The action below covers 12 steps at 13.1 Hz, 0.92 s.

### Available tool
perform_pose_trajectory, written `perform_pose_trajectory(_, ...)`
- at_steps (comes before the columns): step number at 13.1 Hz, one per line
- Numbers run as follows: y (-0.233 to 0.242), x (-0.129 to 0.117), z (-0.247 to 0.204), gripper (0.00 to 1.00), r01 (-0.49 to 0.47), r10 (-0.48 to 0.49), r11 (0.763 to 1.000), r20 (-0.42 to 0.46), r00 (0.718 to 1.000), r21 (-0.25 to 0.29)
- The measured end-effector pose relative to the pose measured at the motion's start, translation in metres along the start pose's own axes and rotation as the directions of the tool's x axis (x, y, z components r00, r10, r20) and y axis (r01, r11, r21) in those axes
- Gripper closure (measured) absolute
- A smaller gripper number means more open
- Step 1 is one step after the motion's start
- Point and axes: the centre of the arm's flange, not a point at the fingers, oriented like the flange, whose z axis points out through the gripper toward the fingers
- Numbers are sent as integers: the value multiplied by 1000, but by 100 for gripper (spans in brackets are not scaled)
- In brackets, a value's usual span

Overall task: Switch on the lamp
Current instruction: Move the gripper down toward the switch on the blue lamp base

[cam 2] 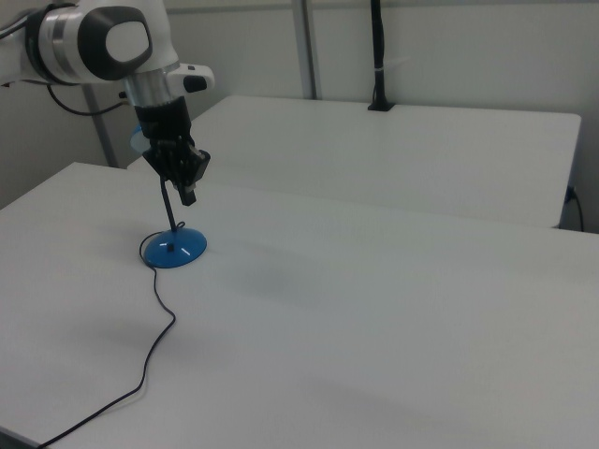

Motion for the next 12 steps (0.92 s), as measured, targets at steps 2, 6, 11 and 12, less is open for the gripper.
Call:
perform_pose_trajectory(2,-23,7,14,99,100,-100,995,-28,995,1)
perform_pose_trajectory(6,-88,22,60,99,222,-220,975,-106,970,2)
perform_pose_trajectory(11,-139,31,131,99,347,-338,938,-235,912,-4)
perform_pose_trajectory(12,-145,37,141,99,365,-354,931,-263,898,-6)
